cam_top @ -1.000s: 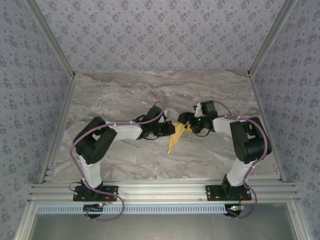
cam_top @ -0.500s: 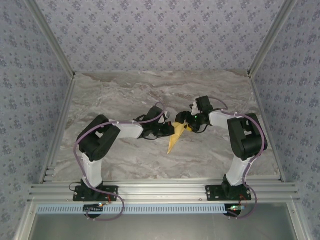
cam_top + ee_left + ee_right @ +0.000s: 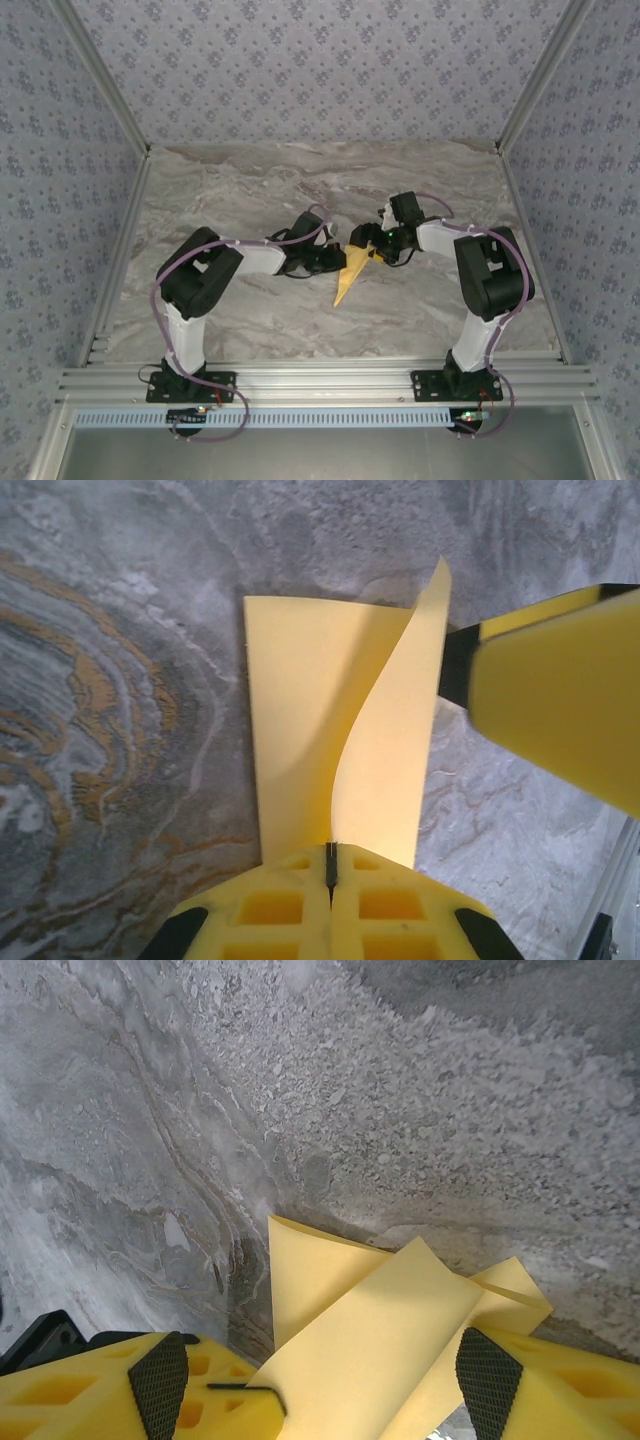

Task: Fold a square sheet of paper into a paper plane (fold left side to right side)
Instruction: Fold the wing for the fifth time at the center of the table.

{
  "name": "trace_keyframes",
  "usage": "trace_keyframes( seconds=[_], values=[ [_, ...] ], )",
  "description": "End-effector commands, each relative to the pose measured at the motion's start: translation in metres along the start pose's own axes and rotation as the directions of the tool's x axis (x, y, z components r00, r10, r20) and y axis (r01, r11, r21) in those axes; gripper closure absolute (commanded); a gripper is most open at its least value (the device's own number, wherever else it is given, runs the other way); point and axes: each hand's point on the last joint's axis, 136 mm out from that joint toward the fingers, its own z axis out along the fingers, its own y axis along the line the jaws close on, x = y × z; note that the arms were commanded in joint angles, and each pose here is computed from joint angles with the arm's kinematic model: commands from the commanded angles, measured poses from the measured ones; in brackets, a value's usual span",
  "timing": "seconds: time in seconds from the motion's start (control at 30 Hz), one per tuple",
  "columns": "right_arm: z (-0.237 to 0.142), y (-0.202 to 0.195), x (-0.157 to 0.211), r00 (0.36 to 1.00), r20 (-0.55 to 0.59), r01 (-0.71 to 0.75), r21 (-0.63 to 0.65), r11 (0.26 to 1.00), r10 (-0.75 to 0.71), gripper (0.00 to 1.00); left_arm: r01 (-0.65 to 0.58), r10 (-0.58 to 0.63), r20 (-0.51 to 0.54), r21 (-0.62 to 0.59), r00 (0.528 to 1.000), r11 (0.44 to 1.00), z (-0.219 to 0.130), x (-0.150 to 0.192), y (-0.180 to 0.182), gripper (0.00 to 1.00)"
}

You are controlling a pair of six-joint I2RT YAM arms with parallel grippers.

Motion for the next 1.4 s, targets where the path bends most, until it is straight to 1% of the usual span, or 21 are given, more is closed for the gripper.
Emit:
trace_keyframes(
  seconds=[0.0, 0.33, 0.53, 0.77, 0.97, 1.2, 1.3, 1.37],
  values=[
    [0.017, -0.055, 0.034, 0.994, -0.095, -0.043, 0.196, 0.980, 0.063, 0.22, -0.025, 0.025, -0.001, 0.022, 1.000, 0.999, 0.007, -0.005, -0.001, 0.98],
    [0.017, -0.047, 0.032, 0.995, -0.090, -0.027, 0.155, 0.988, 0.041, 0.22, -0.011, 0.011, -0.025, 0.027, 1.000, 1.000, 0.012, 0.003, 0.005, 0.98],
    [0.010, -0.033, 0.023, 0.998, -0.055, -0.005, 0.114, 0.993, 0.011, 0.21, -0.008, 0.009, -0.031, 0.035, 0.999, 0.999, 0.012, 0.006, 0.005, 0.98],
    [0.016, -0.037, 0.027, 0.997, -0.072, -0.020, 0.113, 0.993, 0.028, 0.21, -0.020, 0.022, -0.038, 0.040, 0.999, 0.999, 0.012, 0.008, 0.000, 0.98],
    [-0.003, -0.018, 0.010, 1.000, -0.014, 0.019, 0.071, 0.997, -0.018, 0.20, -0.013, 0.013, -0.049, 0.006, 0.999, 1.000, 0.014, 0.013, 0.009, 0.97],
    [-0.031, -0.017, -0.002, 0.998, 0.054, 0.029, 0.102, 0.994, -0.035, 0.20, -0.010, 0.009, -0.050, -0.014, 0.999, 1.000, 0.015, 0.014, 0.012, 0.97],
    [-0.037, -0.009, -0.001, 0.996, 0.072, 0.045, 0.082, 0.996, -0.051, 0.24, -0.012, 0.012, -0.052, -0.014, 0.999, 1.000, 0.015, 0.015, 0.012, 0.97],
    [-0.036, -0.003, 0.003, 0.996, 0.065, 0.053, 0.067, 0.996, -0.057, 0.35, -0.014, 0.013, -0.051, -0.011, 0.999, 1.000, 0.016, 0.014, 0.010, 0.97]
  ],
)
